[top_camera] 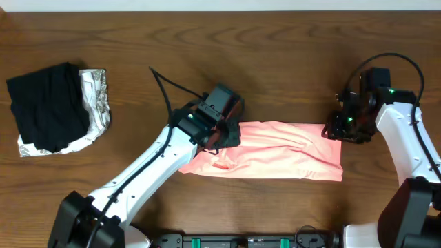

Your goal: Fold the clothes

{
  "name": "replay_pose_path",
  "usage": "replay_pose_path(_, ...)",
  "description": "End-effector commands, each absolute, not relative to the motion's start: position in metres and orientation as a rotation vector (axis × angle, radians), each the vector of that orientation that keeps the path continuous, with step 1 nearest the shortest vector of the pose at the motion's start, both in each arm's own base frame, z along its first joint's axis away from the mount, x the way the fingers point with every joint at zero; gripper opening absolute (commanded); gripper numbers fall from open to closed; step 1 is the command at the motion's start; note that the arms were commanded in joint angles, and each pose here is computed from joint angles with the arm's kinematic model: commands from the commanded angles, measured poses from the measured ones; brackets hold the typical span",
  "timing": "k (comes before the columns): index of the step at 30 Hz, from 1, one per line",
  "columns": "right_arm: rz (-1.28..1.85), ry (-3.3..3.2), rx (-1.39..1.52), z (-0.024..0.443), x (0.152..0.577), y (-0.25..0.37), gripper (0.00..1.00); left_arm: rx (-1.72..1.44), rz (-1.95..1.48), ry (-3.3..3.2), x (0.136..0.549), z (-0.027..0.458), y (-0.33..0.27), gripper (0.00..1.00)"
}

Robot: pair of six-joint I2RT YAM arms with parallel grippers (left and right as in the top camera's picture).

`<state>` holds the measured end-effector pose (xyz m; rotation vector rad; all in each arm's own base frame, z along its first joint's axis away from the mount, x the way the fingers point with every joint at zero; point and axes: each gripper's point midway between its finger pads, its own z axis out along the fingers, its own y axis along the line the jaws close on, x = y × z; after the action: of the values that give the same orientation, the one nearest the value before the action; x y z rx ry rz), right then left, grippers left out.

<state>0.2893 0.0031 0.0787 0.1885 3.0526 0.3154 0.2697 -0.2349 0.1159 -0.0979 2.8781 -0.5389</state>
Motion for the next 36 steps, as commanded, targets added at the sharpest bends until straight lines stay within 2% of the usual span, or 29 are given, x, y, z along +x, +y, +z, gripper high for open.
replay_pose_path(1,0.322,3.014,0.170,0.089,0.295,0.002,0.45,-0.087,-0.586,2.849,0.276,0.123,-0.244,0.42)
replay_pose_path(10,0.321,3.015,0.169,0.089,0.295,0.002,0.45,-0.049,-0.663,2.816,0.280,0.129,-0.254,0.40)
replay_pose_path(13,0.321,3.015,0.169,0.089,0.295,0.002,0.46,0.032,-0.642,2.800,0.281,0.130,-0.252,0.36)
replay_pose_path(15,0.321,3.015,0.169,0.089,0.295,0.002,0.46,0.042,-0.579,2.799,0.284,0.128,-0.242,0.31)
replay_pose_path(20,0.321,3.014,0.158,0.089,0.295,0.002,0.46,-0.043,-0.283,2.815,0.292,0.115,-0.193,0.29)
replay_pose_path(25,0.321,3.015,0.159,0.089,0.295,0.002,0.45,-0.079,-0.159,2.848,0.288,0.107,-0.172,0.11)
replay_pose_path(36,0.323,3.026,0.161,0.089,0.293,0.002,0.45,-0.020,-0.195,2.938,0.277,0.068,-0.195,0.10)
